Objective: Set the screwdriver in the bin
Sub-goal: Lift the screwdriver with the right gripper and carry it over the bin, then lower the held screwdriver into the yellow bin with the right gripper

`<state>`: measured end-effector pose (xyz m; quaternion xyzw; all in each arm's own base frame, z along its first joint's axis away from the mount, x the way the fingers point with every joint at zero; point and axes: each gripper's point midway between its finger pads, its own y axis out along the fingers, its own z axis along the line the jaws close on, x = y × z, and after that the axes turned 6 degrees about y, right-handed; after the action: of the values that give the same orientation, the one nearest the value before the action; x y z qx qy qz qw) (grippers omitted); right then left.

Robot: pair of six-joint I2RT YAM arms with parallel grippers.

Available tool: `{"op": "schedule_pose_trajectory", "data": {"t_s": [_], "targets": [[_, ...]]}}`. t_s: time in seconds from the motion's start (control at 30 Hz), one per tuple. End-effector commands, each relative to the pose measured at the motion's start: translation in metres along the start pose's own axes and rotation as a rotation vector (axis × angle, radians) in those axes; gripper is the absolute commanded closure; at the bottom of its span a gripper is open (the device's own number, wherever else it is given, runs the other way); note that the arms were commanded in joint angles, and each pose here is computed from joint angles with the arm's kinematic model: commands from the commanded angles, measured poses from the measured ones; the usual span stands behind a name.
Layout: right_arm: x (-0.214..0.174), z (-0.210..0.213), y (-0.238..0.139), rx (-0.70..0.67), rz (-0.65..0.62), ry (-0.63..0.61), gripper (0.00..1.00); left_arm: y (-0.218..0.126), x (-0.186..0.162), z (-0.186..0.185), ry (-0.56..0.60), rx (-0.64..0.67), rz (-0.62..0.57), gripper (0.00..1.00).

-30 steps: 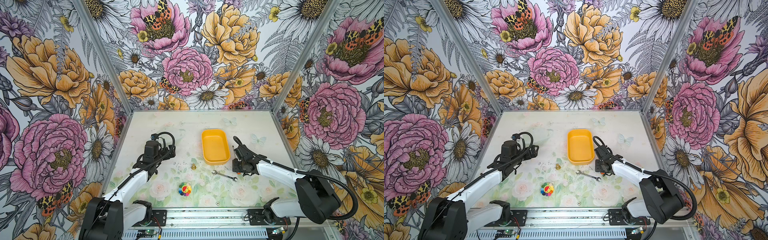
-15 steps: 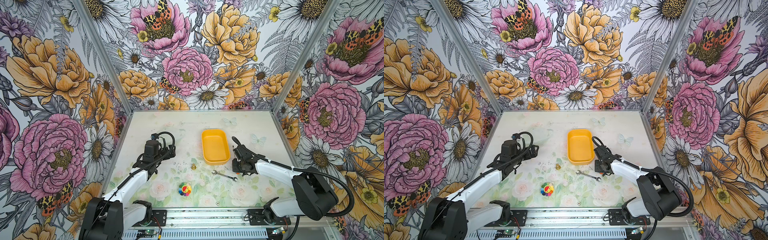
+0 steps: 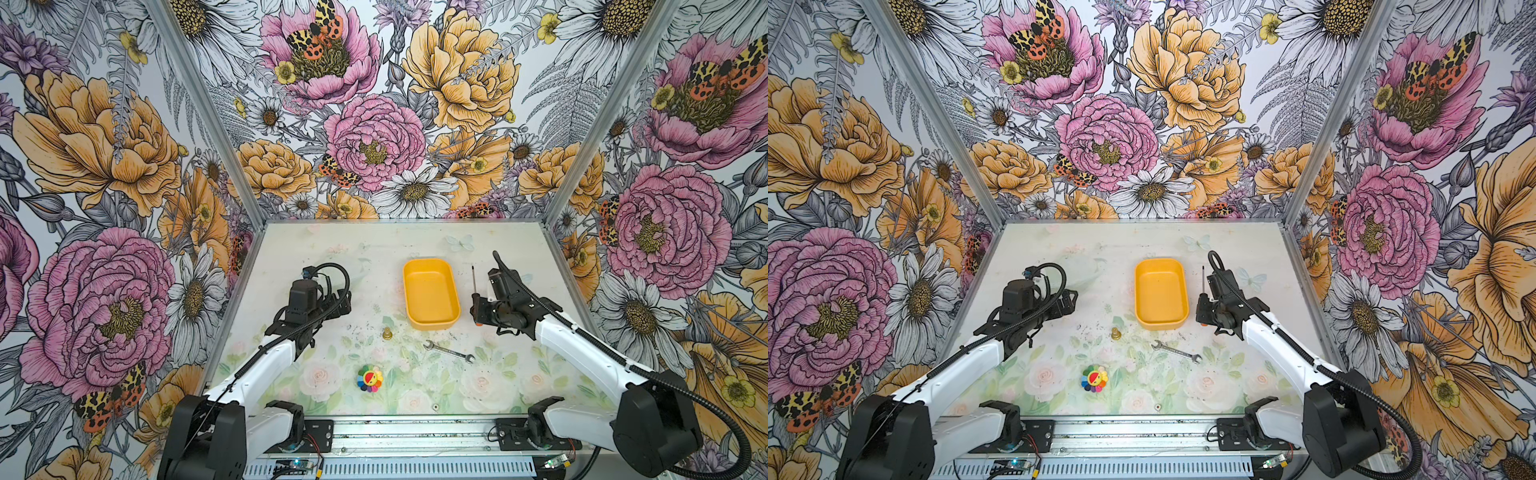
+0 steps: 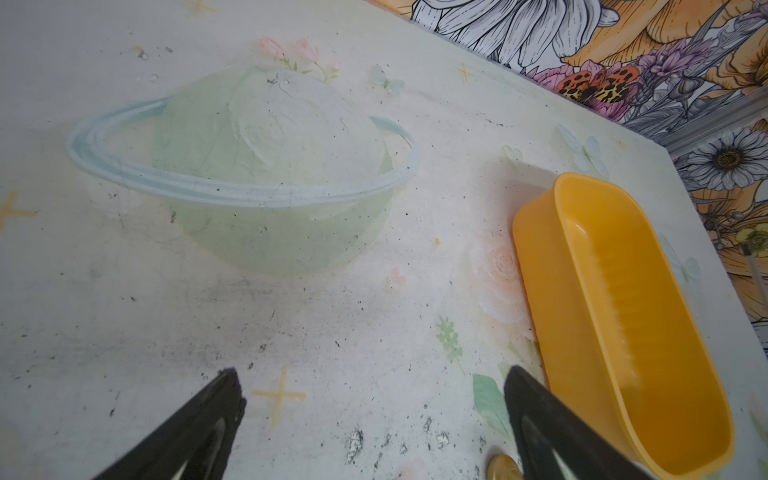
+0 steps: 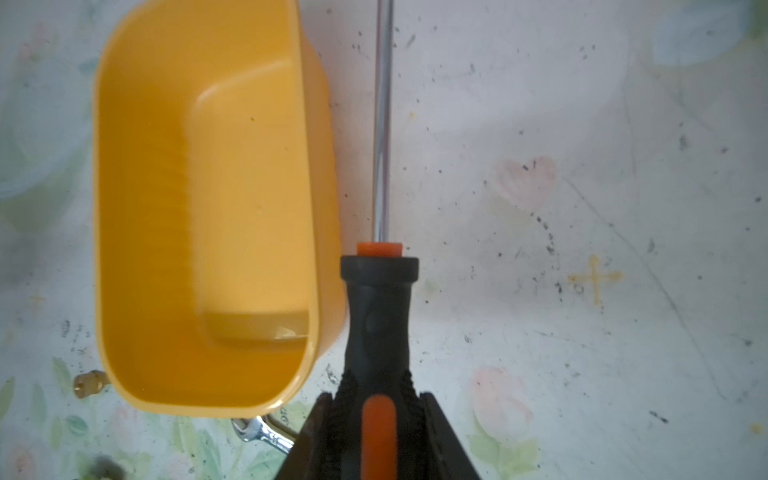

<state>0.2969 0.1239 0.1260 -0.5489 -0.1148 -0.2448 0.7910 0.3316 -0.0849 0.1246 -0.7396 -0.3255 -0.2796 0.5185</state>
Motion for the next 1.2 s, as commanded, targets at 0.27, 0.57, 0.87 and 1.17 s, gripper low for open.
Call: {"op": "schedule_pose_trajectory", "data": {"t_s": [0.27,0.57,0.87,1.17], "targets": [[0.062,0.1,-0.046,0.049,-0.24,-0.165,1.0,-0.011,0.013,-0.011,-0.008,-0.036,-0.045,0.01],[0.032,0.117,0.003,0.007,-0.12,-0.188,1.0,-0.01,0.012,-0.01,-0.009,-0.031,-0.04,0.01],[0.005,0.111,0.037,-0.053,-0.035,-0.195,1.0,-0.009,0.01,-0.009,0.003,-0.028,-0.035,0.01],[0.0,0.11,0.056,-0.082,0.003,-0.202,1.0,-0.008,0.007,-0.008,0.01,-0.024,-0.033,0.01]]}}
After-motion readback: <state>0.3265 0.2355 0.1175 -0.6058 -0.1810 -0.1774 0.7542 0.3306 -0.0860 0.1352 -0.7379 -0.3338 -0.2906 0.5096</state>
